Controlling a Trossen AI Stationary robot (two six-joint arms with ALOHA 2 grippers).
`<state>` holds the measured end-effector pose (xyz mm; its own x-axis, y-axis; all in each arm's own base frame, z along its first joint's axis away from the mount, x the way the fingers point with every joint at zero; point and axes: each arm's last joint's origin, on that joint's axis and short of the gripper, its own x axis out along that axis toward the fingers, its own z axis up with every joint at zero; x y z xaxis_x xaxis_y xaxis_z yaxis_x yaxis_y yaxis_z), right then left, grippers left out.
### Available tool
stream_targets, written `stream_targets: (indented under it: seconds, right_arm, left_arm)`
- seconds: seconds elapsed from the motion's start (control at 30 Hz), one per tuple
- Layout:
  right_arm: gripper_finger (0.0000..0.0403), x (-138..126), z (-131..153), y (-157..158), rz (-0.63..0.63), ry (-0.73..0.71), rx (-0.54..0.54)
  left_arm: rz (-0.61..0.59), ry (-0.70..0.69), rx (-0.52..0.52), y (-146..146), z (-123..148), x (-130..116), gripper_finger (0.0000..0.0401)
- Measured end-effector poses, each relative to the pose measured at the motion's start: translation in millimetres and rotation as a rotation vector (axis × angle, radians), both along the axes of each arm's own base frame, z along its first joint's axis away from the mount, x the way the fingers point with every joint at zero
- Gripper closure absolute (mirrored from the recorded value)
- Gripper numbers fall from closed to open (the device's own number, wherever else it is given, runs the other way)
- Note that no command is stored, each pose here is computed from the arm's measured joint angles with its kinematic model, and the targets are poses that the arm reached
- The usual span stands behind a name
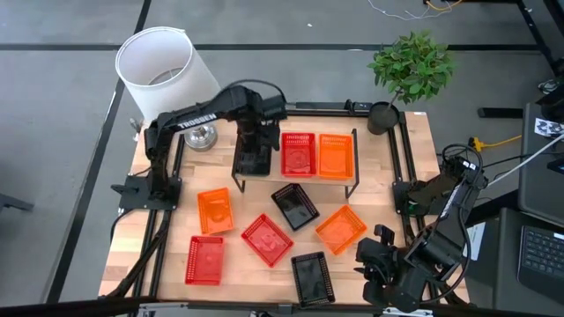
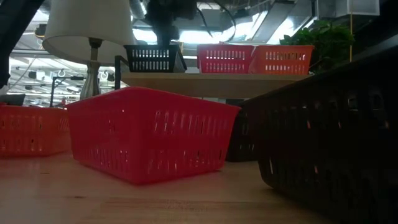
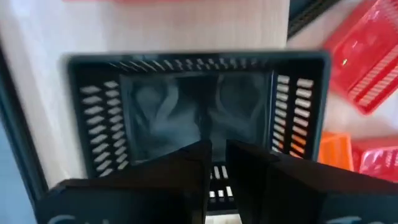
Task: Stack baskets on shelf by color
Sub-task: Put the bottom left black bin on the shelf
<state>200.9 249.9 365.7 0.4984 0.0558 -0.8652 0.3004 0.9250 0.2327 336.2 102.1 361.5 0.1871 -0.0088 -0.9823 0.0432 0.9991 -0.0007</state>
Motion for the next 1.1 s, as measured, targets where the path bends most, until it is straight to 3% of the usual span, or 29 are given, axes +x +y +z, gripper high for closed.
stream_targets:
  seconds: [0.1, 0.23, 1.1]
  right_arm:
    - [0.0295, -0.1, 0.0, -0.1, 0.003, 0.001, -0.002]
    - [0.0295, -0.1, 0.0, -0.1, 0.014, 0.000, -0.009]
    - [0.0295, 0.0, 0.1, 0.0, 0.026, -0.002, -0.015]
  left_arm:
    - [0.021, 0.043, 0.004, -4.5, -11.6, 2.7, 0.0362]
    - [0.016, -0.006, 0.014, -8.9, -16.8, 11.2, 0.0362]
    - [-0.018, -0.136, 0.039, -21.8, -15.2, 27.6, 0.0362]
